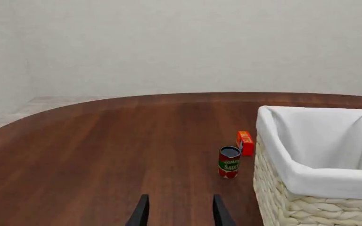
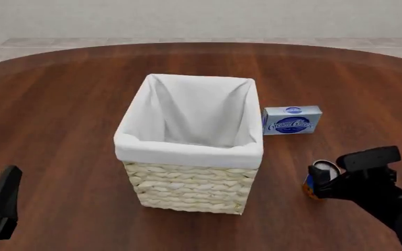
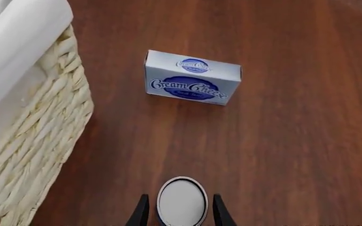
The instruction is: Pick up the alphabet soup and put it in the basket.
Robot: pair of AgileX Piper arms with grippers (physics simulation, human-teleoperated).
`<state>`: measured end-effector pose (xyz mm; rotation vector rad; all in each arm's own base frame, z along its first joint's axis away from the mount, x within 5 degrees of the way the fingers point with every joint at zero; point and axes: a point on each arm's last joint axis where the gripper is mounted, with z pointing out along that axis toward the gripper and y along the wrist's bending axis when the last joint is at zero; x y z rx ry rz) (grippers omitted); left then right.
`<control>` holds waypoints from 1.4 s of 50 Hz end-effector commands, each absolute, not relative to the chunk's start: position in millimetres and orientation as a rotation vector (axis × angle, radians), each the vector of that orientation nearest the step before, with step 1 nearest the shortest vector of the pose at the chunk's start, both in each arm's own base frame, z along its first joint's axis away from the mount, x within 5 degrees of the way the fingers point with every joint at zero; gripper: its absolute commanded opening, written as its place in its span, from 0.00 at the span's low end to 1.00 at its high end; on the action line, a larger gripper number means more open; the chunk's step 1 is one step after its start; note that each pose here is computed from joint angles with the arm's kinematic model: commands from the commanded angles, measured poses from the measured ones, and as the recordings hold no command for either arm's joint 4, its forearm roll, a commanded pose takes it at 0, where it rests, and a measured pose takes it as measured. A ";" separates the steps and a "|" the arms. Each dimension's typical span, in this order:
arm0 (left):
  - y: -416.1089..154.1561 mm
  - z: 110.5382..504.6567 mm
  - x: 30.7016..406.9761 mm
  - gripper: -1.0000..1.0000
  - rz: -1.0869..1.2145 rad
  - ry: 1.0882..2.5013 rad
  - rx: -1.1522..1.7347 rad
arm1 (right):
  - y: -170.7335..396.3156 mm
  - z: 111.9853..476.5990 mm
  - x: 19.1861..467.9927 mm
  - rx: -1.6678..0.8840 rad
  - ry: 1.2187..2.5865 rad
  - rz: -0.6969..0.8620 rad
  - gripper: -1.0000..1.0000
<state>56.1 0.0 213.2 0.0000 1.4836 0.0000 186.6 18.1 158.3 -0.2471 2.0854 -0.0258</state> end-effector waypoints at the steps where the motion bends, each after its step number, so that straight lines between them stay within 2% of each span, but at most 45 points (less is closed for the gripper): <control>1: 0.0 213.2 56.1 1.00 0.000 1.484 0.000 | 17.7 150.7 188.9 -0.244 2.100 -0.027 1.00; 58: 0.0 213.2 56.1 1.00 0.000 1.484 0.000 | 17.6 122.2 195.1 -0.244 2.158 -0.025 1.00; 59: 0.0 213.2 56.1 1.00 0.000 1.484 0.000 | 17.0 124.7 193.5 -0.244 2.149 -0.029 0.00; 70: 0.0 213.2 56.1 1.00 0.000 1.484 0.000 | 18.2 125.4 189.8 -0.257 2.143 -0.027 0.00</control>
